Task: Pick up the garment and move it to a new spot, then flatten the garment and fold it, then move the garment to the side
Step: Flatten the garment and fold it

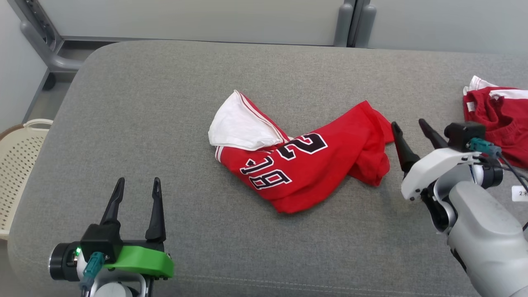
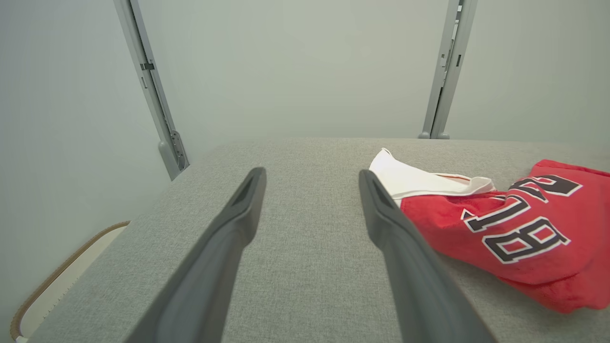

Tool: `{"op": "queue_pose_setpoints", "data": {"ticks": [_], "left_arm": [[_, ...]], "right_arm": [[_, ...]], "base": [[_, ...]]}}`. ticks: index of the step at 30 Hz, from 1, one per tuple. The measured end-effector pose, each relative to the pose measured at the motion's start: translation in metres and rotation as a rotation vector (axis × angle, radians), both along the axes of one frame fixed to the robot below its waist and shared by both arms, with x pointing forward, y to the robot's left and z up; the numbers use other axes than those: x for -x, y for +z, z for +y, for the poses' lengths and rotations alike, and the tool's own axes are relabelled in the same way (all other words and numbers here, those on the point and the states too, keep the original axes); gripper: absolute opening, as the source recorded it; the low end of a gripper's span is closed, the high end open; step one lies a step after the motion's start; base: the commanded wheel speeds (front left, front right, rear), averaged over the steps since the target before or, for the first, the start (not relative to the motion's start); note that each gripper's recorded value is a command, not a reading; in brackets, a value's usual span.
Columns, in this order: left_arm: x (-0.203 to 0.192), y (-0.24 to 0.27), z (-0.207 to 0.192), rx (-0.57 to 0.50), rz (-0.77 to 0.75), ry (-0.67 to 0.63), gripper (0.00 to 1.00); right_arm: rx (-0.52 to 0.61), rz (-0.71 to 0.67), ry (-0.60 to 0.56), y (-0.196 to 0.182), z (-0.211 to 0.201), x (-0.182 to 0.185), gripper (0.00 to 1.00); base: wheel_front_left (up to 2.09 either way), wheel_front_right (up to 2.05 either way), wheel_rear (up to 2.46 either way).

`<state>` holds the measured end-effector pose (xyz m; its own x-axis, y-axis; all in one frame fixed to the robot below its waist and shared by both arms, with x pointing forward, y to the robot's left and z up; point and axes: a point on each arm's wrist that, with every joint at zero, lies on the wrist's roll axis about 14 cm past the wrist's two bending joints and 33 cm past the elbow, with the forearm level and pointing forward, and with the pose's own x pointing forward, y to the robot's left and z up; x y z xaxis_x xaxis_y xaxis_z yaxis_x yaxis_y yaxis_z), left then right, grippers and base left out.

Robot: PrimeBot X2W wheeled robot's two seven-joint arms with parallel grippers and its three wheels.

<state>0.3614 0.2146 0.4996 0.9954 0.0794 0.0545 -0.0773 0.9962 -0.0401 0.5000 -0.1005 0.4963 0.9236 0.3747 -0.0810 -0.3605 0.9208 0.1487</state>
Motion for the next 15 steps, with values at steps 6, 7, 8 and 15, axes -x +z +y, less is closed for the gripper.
{"op": "queue_pose_setpoints", "data": {"ticks": [6, 7, 8, 15], "left_arm": [[-0.001, 0.0, -0.002, 0.0, 0.0, -0.005, 1.0], [-0.001, 0.0, -0.002, 0.0, 0.001, -0.005, 1.0], [-0.002, -0.001, -0.002, 0.0, 0.002, -0.005, 1.0], [-0.001, -0.001, 0.001, -0.002, 0.002, 0.003, 1.0]], "right_arm": [[-0.007, 0.092, 0.017, -0.034, 0.007, 0.022, 1.0], [-0.008, 0.115, 0.018, -0.039, 0.007, 0.025, 1.0], [-0.006, 0.133, 0.021, -0.044, 0.008, 0.027, 1.0], [-0.004, 0.199, 0.043, -0.063, 0.016, 0.036, 1.0]], "base": [[0.0, 0.0, 0.0], [0.0, 0.0, 0.0], [0.0, 0.0, 0.0], [0.0, 0.0, 0.0]]}}
